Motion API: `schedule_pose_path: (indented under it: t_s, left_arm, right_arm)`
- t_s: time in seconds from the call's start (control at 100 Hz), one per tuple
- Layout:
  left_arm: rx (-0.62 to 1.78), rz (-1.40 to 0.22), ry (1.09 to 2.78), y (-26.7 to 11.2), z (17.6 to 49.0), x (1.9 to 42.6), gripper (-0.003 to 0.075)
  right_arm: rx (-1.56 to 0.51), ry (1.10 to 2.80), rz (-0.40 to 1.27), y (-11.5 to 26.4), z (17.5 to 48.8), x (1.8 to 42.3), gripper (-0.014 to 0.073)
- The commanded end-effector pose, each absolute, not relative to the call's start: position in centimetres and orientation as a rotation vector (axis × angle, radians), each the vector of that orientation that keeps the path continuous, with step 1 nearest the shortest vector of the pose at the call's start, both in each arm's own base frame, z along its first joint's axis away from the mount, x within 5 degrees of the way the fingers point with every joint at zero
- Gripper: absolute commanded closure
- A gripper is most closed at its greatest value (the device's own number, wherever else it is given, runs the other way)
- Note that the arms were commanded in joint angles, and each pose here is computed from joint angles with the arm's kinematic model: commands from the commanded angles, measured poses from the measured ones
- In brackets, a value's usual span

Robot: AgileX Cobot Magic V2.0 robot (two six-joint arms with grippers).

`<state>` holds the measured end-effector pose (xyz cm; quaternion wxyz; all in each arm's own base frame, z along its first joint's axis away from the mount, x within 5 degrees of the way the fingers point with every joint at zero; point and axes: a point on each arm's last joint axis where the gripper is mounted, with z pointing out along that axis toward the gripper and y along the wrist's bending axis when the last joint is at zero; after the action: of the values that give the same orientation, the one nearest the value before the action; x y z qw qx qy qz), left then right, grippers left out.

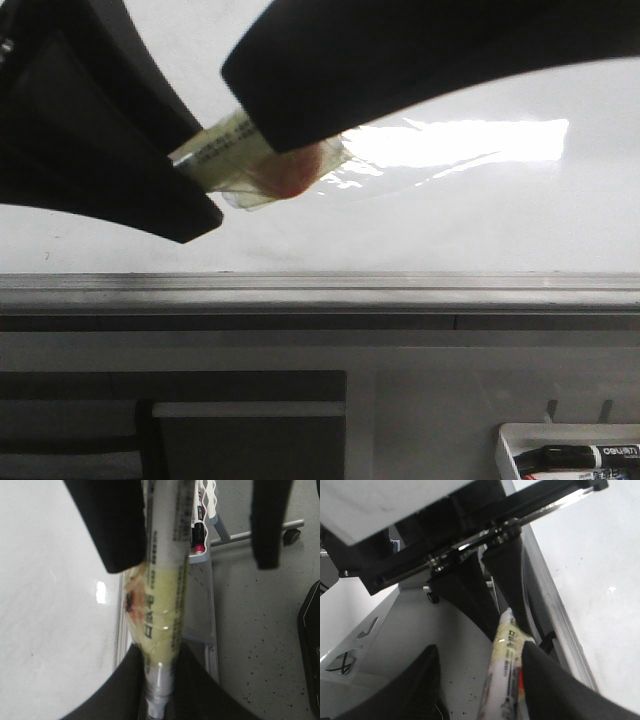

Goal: Write number 5 on whiteboard

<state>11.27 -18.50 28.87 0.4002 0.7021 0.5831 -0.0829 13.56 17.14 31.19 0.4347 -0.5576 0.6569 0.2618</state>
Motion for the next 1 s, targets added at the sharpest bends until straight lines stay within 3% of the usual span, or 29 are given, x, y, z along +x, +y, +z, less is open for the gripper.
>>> schedule_pose_path:
  t_s: [0.0, 0.1, 0.49, 0.81, 0.88, 0.99]
  left_arm:
    - [1.660, -0.250, 1.410, -18.91, 31.03, 11.33, 0.0741]
    - [1.653, -0.263, 1.418, -18.94, 31.04, 11.29, 0.0741]
    - [1.644, -0.280, 1.429, -18.97, 31.05, 11.23, 0.0741]
    - [1.635, -0.288, 1.440, -18.97, 31.05, 11.23, 0.0736]
    - [1.621, -0.300, 1.458, -18.97, 31.05, 11.23, 0.0684]
    - [1.615, -0.301, 1.458, -18.99, 31.08, 11.25, 0.0496]
  right_arm:
    - [-1.311, 1.599, 0.636, 17.36, 32.55, 14.16, 0.0261]
    - [-1.310, 1.609, 0.633, 17.49, 32.33, 14.38, 0.0298]
    - [-1.326, 1.637, 0.635, 17.89, 31.62, 14.81, 0.0659]
    - [-1.326, 1.638, 0.635, 17.90, 31.59, 14.83, 0.0656]
    - [-1.326, 1.638, 0.635, 17.90, 31.59, 14.83, 0.0656]
    - [-1.326, 1.638, 0.635, 17.90, 31.59, 14.83, 0.0656]
